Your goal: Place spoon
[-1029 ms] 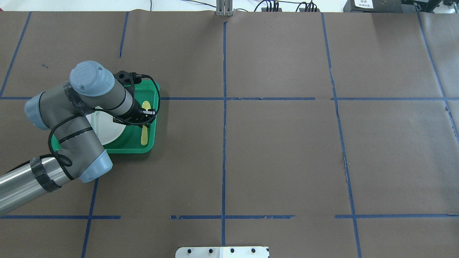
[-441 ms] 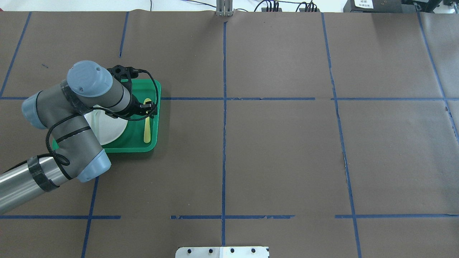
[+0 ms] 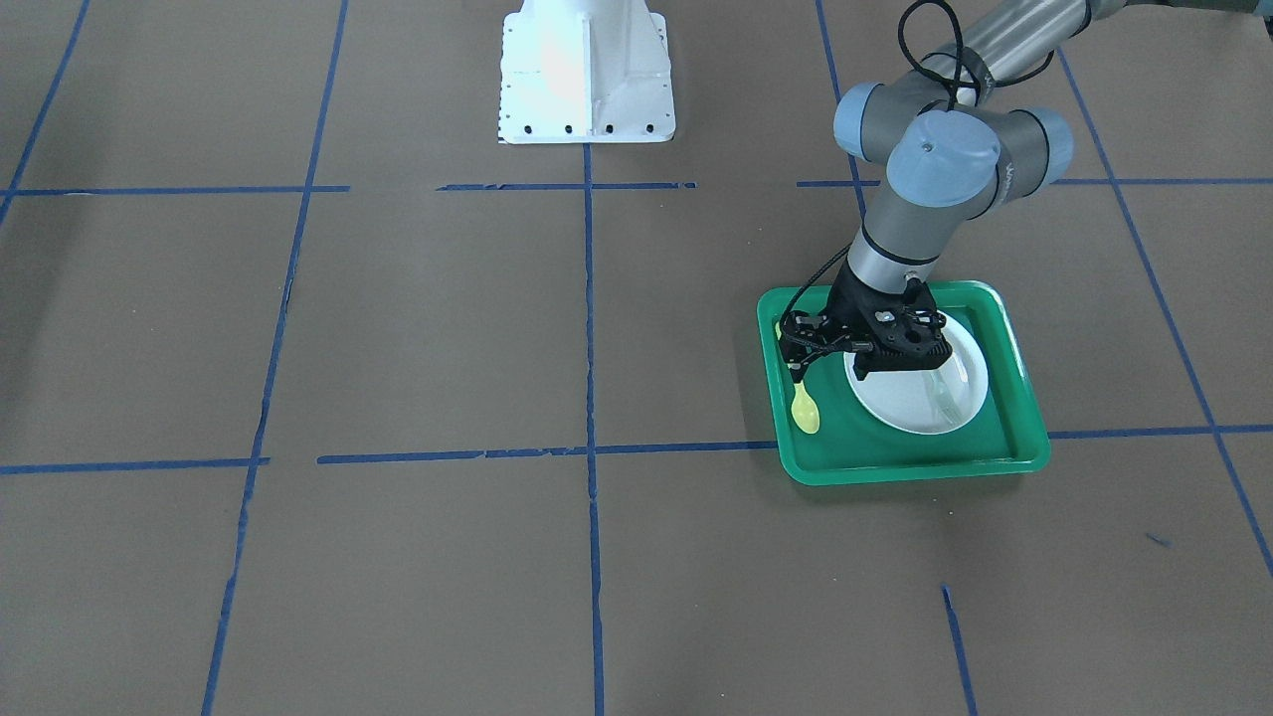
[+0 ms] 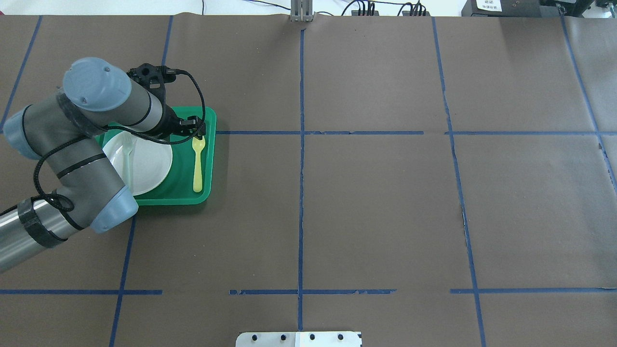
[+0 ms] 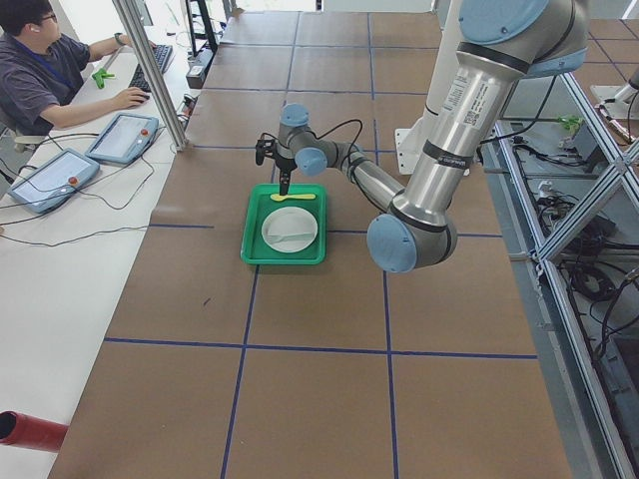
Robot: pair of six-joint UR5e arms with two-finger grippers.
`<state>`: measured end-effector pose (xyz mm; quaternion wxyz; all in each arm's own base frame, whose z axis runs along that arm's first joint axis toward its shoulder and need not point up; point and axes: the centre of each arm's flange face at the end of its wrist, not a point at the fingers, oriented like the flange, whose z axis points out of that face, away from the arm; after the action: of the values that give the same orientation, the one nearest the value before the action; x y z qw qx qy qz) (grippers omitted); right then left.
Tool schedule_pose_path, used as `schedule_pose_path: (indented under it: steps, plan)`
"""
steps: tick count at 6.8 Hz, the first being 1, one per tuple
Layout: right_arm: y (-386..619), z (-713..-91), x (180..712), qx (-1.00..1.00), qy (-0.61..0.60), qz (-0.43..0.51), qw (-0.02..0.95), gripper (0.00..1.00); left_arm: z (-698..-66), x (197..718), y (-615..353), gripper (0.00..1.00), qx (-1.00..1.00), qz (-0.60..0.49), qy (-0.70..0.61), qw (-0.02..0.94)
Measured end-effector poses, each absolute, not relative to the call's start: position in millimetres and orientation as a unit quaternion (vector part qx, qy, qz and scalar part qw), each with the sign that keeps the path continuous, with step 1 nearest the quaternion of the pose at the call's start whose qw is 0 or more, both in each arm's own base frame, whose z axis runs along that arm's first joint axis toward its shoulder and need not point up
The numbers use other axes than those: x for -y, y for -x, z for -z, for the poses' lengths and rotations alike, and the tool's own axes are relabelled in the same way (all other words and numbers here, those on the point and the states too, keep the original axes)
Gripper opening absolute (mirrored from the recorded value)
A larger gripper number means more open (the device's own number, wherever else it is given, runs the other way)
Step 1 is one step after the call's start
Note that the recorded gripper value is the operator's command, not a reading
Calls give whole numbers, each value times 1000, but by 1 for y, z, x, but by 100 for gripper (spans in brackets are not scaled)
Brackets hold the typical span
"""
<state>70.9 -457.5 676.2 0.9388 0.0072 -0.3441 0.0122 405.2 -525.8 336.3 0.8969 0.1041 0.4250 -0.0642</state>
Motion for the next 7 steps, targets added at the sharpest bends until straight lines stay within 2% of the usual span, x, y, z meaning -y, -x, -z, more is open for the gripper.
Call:
schedule_pose_path:
  steps: [1, 2, 4, 7]
  plan:
    - [-71, -676, 457, 344, -7, -12, 939, 100, -338, 533, -385, 84, -421, 52, -119, 898]
    - [-71, -676, 457, 344, -7, -12, 939, 100, -352, 539, -354, 92, -409, 30, -125, 903]
    - [-71, -676, 458, 344, -7, -12, 939, 100, -395, 548, -270, 99, -373, -30, -137, 917]
    - [-71, -676, 458, 344, -7, -12, 939, 100, -502, 535, -112, 100, -327, -79, -135, 932]
